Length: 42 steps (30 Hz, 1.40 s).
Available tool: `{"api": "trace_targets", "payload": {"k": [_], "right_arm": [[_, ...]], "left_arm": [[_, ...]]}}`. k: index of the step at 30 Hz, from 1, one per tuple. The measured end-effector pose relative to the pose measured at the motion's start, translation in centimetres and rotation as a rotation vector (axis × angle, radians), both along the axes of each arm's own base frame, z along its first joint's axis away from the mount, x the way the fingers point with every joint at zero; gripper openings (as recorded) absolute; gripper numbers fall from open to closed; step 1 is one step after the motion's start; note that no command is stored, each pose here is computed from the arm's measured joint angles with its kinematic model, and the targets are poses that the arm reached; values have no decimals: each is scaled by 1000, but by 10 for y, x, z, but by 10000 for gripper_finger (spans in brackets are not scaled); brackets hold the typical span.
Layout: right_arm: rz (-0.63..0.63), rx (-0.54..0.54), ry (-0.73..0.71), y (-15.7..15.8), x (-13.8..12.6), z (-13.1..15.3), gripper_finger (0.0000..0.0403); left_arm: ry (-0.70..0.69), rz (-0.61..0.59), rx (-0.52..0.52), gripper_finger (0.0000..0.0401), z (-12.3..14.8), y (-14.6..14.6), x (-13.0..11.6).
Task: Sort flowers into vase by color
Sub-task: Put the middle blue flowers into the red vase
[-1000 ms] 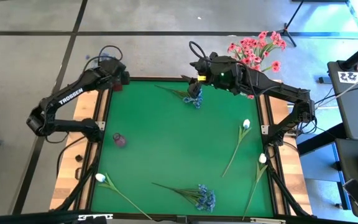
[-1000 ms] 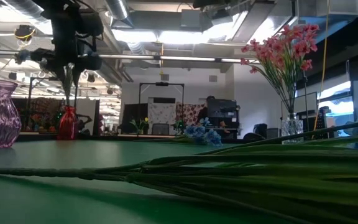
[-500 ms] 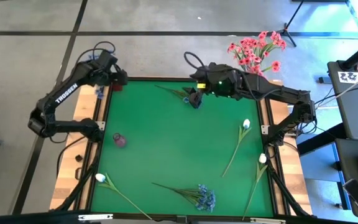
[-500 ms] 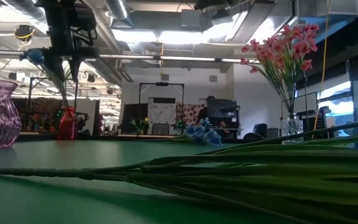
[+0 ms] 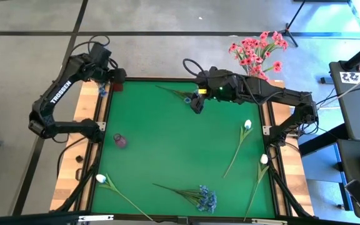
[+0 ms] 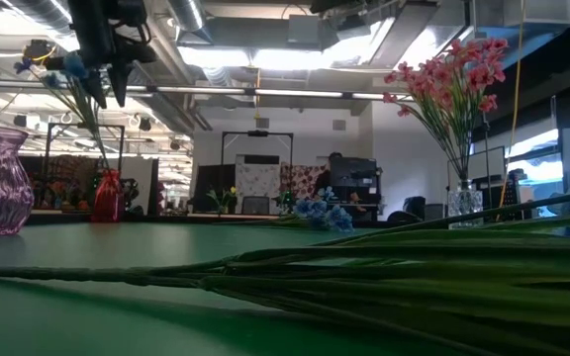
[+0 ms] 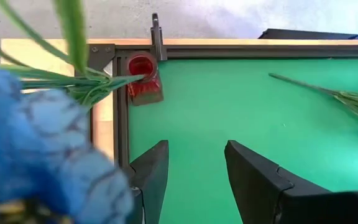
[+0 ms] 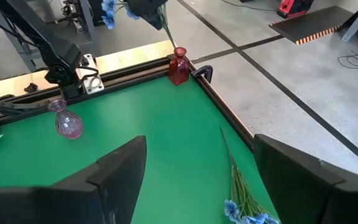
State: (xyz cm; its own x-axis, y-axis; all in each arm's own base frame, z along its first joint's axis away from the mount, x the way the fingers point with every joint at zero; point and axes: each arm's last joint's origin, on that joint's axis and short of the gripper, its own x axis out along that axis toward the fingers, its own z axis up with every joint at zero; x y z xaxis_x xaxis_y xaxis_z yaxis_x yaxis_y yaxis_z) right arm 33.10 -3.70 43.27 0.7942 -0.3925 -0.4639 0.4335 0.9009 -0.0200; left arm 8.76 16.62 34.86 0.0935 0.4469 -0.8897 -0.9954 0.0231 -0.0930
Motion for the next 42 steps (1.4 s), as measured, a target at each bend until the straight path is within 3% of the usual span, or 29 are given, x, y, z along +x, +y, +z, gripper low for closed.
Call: {"api": "trace_targets", "payload": {"k": [12,29,36,42], "right_arm": [[1,-7,6,-1,0,0,294],[13,-28,17,-1,-1,0,294],[17,-35,21,-1,-1,0,294],[26,-31,21,0,0,0,294]], "left_arm": [[-68,-72,-24,156,1,-1,5],[-86,-16,35,156,4,-1,10],[-221,-75,124,156,12,-1,30],[-237,-50,199,156,16,1,37]]}}
